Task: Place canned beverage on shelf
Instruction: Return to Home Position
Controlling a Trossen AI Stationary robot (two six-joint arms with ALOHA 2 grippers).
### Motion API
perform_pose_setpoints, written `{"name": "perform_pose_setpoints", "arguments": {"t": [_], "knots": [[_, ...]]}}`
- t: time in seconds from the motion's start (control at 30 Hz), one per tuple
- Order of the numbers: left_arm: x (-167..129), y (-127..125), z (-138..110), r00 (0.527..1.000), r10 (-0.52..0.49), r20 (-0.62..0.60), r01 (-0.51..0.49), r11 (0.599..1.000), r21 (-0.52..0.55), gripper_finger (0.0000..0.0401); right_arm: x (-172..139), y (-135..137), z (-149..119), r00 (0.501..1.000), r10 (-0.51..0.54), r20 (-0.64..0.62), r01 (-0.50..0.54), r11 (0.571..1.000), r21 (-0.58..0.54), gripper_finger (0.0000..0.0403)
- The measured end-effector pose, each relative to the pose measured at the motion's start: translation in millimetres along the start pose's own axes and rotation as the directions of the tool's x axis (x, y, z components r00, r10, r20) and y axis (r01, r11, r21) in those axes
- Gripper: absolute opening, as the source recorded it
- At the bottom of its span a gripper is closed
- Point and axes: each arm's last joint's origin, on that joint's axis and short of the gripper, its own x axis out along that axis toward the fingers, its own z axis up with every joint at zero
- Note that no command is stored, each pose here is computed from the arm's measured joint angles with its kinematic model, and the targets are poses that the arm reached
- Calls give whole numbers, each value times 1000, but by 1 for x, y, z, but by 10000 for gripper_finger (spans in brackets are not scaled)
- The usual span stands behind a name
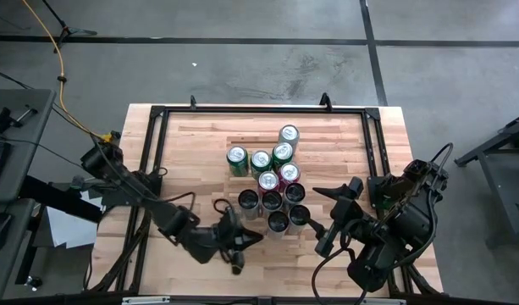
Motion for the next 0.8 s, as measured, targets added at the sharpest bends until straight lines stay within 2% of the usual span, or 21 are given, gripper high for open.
{"name": "perform_pose_setpoints", "arguments": {"t": [0.13,0.3,0.47,0.57,0.67,0.8], "knots": [[-29,-9,16,997,-77,23,76,996,39,0,0,0,0,1000,0,0,0,1000,0,307],[-87,-14,51,980,-146,132,126,981,151,0,6,-2,2,1000,-15,-7,15,1000,10,307],[-143,0,90,957,-122,265,47,961,274,0,15,-4,4,998,-6,-66,8,1000,23,307],[-166,16,108,950,-106,295,9,950,312,0,22,-6,4,991,16,-132,-13,1000,25,307],[-179,32,119,948,-99,304,-13,938,347,0,28,-7,5,983,29,-179,-23,999,35,307],[-181,50,116,954,-66,292,-58,917,395,0,29,-9,6,981,28,-190,-28,1000,3,307]]}}
